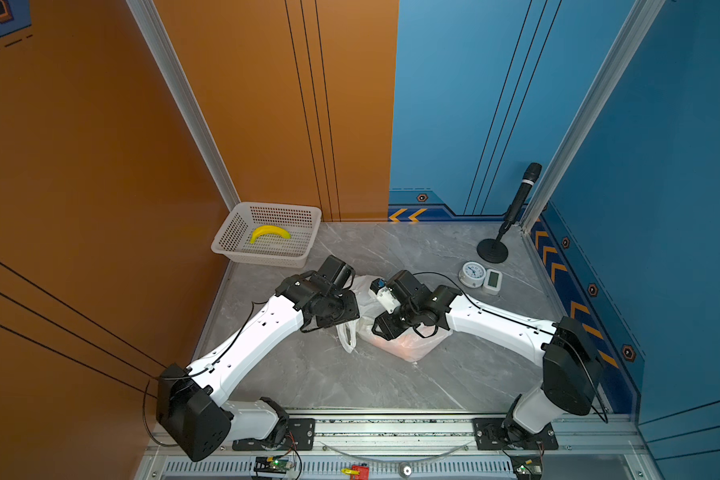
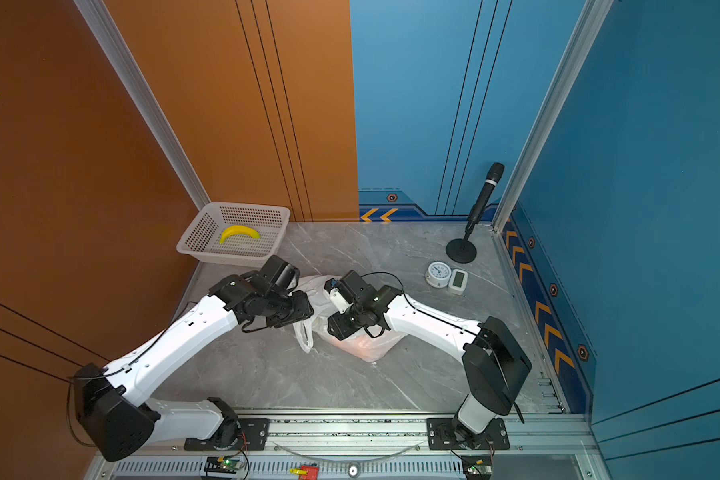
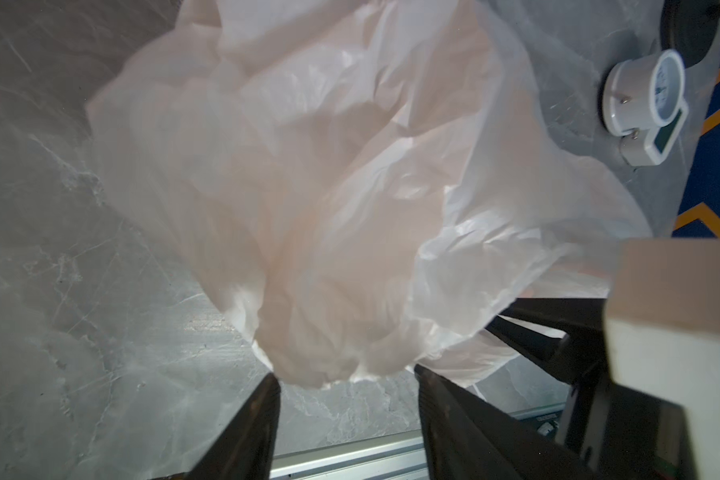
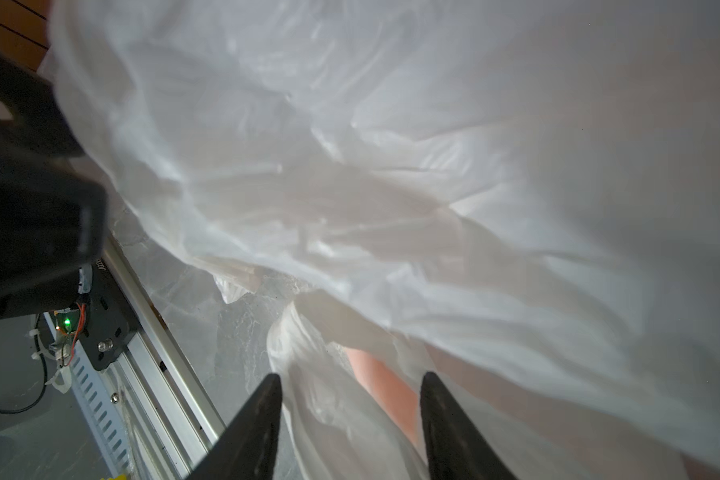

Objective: Untie the knot of the plastic bag and take out the fruit

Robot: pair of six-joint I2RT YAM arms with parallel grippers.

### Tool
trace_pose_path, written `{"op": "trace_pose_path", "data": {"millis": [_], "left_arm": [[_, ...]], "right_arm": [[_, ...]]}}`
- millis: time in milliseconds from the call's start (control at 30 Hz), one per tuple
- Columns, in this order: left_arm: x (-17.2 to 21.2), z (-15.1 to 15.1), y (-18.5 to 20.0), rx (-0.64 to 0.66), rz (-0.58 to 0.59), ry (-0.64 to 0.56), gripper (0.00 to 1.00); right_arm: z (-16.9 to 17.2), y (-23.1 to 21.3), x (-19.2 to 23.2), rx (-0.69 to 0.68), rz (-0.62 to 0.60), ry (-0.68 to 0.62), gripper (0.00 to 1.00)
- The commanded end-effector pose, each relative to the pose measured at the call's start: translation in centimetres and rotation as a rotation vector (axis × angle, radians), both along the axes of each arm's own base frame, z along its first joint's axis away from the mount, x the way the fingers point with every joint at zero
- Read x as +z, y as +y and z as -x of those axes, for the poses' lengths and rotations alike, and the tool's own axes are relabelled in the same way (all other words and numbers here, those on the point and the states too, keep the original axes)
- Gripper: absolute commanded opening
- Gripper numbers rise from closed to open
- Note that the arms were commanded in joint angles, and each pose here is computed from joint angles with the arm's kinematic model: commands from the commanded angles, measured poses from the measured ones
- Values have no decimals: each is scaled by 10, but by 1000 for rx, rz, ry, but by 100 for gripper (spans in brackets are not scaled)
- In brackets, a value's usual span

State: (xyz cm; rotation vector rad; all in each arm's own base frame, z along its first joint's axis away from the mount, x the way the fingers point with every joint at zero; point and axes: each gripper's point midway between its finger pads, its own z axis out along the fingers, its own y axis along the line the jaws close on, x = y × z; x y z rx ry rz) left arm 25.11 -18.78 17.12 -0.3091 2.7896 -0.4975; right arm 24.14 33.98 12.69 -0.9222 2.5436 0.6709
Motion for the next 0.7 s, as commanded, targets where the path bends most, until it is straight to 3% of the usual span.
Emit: {"op": "trace_pose_path", "data": {"millis": [0,100,133,267,367,667], "left_arm": [[-14,3,-9,5,32,27,60],[-30,4,-9,-3,10,59,62],[-32,3,-12,-11,17,63,58],[-24,-6,-21,-37,42,47,23],[-10,-18,-20,-35,62,12,2],[29,-67,-2,24,128,-63,0]], "right_arm": [[2,8,7,20,-32,-1,37],[6,8,9,27,-46,9,24],[8,7,9,30,-49,11,21],[17,-2,4,30,-35,32,12],[25,-16,-7,16,-11,32,11],[59,-56,-41,-15,55,81,12]]}}
